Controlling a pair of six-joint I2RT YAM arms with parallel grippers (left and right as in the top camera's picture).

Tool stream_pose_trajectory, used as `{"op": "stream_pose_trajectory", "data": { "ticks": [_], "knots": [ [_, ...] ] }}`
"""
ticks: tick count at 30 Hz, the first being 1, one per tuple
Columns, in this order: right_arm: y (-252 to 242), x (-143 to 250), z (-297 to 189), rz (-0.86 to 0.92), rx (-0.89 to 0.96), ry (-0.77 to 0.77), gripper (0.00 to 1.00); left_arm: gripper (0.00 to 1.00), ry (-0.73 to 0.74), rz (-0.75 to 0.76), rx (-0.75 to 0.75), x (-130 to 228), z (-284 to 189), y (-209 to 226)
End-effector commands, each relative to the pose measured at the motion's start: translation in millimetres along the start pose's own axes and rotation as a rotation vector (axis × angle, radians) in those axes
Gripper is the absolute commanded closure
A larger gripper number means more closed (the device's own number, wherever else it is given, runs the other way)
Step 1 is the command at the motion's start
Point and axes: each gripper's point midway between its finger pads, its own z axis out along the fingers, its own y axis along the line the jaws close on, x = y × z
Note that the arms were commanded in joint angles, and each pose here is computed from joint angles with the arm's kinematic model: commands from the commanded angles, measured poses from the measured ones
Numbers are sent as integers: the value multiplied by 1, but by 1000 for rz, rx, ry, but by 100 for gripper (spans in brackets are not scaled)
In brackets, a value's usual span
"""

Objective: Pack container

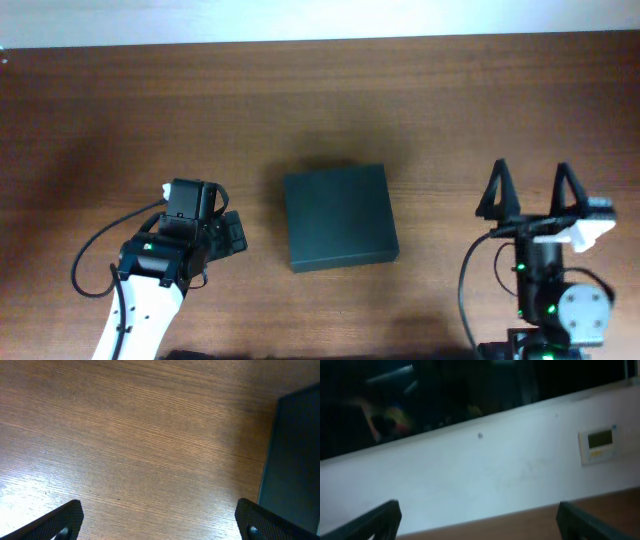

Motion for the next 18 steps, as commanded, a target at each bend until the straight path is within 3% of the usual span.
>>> {"op": "stream_pose_trajectory", "data": {
  "ticks": [1, 18],
  "knots": [
    [-2, 15, -11, 5, -24, -38, 1, 1, 1, -7, -14, 0, 2, 3],
    [-6, 33, -35, 9, -39, -93, 1, 1, 1, -7, -14, 0, 2, 3]
  ]
}}
